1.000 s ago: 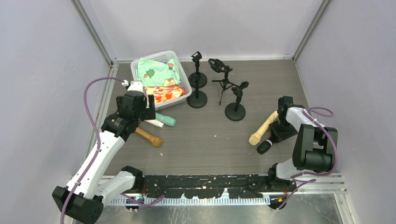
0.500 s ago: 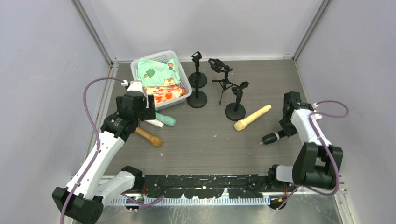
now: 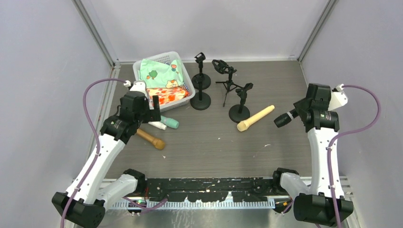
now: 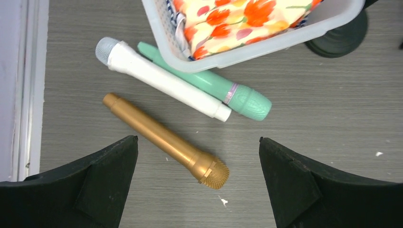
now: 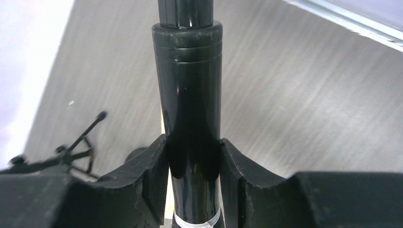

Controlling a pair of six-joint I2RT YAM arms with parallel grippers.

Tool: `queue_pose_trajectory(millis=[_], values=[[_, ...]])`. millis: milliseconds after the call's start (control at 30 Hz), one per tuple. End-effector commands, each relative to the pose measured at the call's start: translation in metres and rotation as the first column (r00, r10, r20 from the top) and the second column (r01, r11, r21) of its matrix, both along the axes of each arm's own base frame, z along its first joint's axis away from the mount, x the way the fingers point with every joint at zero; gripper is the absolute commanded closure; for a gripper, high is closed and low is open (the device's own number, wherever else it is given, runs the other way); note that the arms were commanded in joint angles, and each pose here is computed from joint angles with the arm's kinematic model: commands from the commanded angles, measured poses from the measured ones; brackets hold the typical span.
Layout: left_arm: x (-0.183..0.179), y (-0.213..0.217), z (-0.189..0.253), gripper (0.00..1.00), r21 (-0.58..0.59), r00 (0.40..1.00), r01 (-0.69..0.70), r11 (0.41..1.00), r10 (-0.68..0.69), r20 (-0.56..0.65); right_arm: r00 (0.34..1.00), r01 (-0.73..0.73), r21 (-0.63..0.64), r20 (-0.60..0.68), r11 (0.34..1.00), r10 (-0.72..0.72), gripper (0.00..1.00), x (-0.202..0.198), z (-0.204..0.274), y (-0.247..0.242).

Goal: Attach the microphones to the stand

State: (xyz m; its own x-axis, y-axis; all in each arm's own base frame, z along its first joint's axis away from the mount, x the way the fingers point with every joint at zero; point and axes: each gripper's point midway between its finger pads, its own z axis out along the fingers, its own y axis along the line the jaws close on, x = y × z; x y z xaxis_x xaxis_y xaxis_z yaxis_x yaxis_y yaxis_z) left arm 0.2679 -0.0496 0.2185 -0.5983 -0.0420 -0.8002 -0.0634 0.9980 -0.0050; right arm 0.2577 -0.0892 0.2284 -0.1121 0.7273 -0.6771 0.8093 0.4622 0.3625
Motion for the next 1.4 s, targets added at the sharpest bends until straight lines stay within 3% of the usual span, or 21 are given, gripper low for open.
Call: queue_pose_trajectory(millis=[0, 167, 300, 500, 633, 700, 833, 967, 1033, 1100, 1200, 1367], values=[[0.002, -0.014, 0.049, 0.00, -0.093, 0.992, 0.061, 0.994, -0.050, 0.116, 0.951, -0.244, 0.002, 0.197, 0.970, 0.239, 0.99, 0.035, 0.052, 0.032], [0.000, -0.035, 0.081, 0.00, -0.163, 0.975, 0.169, 0.972, -0.140, 0.172, 0.817, -0.481, -0.014, 0.356, 0.876, 0.454, 0.99, 0.058, 0.094, 0.080], [-0.001, -0.058, 0.106, 0.00, -0.242, 0.954, 0.265, 0.933, -0.217, 0.207, 0.686, -0.612, -0.209, 0.340, 0.763, 0.644, 0.99, 0.062, 0.137, 0.142], [-0.006, -0.087, 0.153, 0.00, -0.320, 0.895, 0.411, 0.853, -0.311, 0.320, 0.424, -0.731, -0.372, 0.410, 0.572, 0.808, 0.99, 0.059, 0.196, 0.235], [-0.012, -0.102, 0.183, 0.00, -0.351, 0.845, 0.500, 0.792, -0.357, 0.397, 0.236, -0.760, -0.499, 0.384, 0.416, 0.892, 0.99, 0.048, 0.218, 0.295], [-0.015, -0.111, 0.193, 0.00, -0.368, 0.819, 0.544, 0.754, -0.379, 0.431, 0.190, -0.750, -0.525, 0.412, 0.402, 0.891, 0.99, 0.045, 0.228, 0.312], [-0.020, -0.125, 0.203, 0.01, -0.414, 0.783, 0.600, 0.685, -0.396, 0.479, 0.119, -0.747, -0.497, 0.552, 0.441, 0.825, 0.99, 0.044, 0.254, 0.333], [-0.022, -0.138, 0.212, 0.01, -0.432, 0.752, 0.639, 0.636, -0.400, 0.524, 0.113, -0.754, -0.397, 0.707, 0.524, 0.698, 0.99, 0.049, 0.273, 0.345], [-0.026, -0.149, 0.220, 0.01, -0.423, 0.725, 0.668, 0.613, -0.409, 0.554, 0.143, -0.762, -0.322, 0.762, 0.561, 0.631, 0.99, 0.054, 0.277, 0.349], [-0.029, -0.160, 0.224, 0.00, -0.411, 0.706, 0.686, 0.601, -0.415, 0.574, 0.151, -0.782, -0.271, 0.792, 0.561, 0.592, 0.99, 0.057, 0.277, 0.358], [-0.033, -0.174, 0.230, 0.00, -0.380, 0.672, 0.712, 0.591, -0.415, 0.613, 0.226, -0.799, -0.150, 0.822, 0.582, 0.523, 0.99, 0.063, 0.267, 0.364], [-0.032, -0.182, 0.228, 0.00, -0.361, 0.648, 0.718, 0.595, -0.383, 0.658, 0.291, -0.819, -0.012, 0.853, 0.574, 0.433, 0.99, 0.063, 0.257, 0.369]])
